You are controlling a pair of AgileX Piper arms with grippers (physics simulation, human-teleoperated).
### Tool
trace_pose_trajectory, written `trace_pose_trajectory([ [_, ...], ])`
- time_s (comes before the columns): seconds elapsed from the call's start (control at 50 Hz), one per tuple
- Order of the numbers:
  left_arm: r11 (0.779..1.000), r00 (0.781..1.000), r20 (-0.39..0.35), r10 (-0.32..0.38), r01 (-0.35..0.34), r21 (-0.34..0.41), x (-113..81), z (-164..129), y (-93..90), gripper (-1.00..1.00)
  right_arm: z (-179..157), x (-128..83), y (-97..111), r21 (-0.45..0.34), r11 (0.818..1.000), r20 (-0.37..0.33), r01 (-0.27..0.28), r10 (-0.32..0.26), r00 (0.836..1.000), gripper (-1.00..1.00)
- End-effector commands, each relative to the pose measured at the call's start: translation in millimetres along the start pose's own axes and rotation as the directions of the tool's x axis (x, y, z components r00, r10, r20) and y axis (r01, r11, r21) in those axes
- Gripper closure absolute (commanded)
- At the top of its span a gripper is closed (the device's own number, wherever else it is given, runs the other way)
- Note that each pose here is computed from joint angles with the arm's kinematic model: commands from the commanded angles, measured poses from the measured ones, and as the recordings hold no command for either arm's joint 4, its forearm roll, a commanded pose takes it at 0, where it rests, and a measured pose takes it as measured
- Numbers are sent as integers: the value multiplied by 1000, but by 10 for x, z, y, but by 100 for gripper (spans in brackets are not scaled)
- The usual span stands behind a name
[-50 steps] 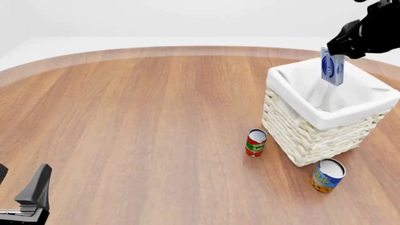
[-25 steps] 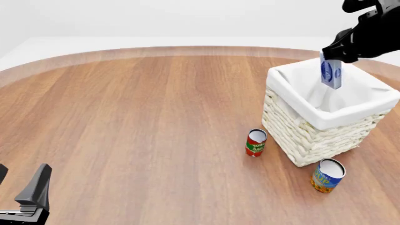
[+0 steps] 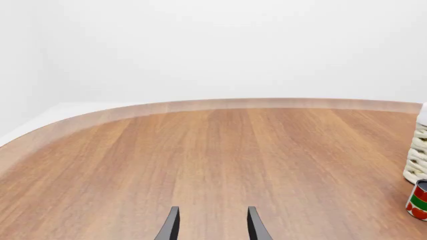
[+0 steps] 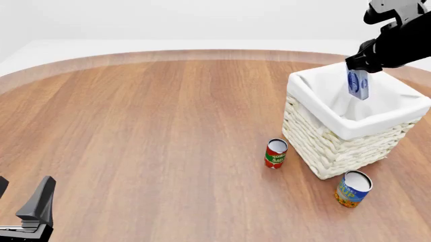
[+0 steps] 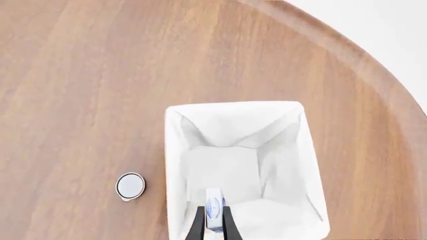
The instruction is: Pick up the alphabet soup and the cream cheese box, and put them in the basket.
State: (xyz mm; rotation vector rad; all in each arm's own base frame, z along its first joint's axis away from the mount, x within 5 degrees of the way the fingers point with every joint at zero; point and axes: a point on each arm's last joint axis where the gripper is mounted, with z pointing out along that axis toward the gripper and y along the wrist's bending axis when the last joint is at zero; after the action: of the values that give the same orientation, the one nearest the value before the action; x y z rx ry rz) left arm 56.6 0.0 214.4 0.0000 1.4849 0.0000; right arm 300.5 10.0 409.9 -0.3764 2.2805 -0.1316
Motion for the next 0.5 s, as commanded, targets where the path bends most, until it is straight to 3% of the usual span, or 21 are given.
trace_pose_trajectory([
  [0.02, 1000, 1000, 0, 0, 0, 0, 0, 0, 0, -100, 112, -1, -69, 15, 1000, -9, -7, 7, 1000, 100],
  [0.5, 1000, 1000, 0, 0, 0, 0, 0, 0, 0, -100, 369, 15, -110, 15, 1000, -36, -14, 14, 999, 100],
])
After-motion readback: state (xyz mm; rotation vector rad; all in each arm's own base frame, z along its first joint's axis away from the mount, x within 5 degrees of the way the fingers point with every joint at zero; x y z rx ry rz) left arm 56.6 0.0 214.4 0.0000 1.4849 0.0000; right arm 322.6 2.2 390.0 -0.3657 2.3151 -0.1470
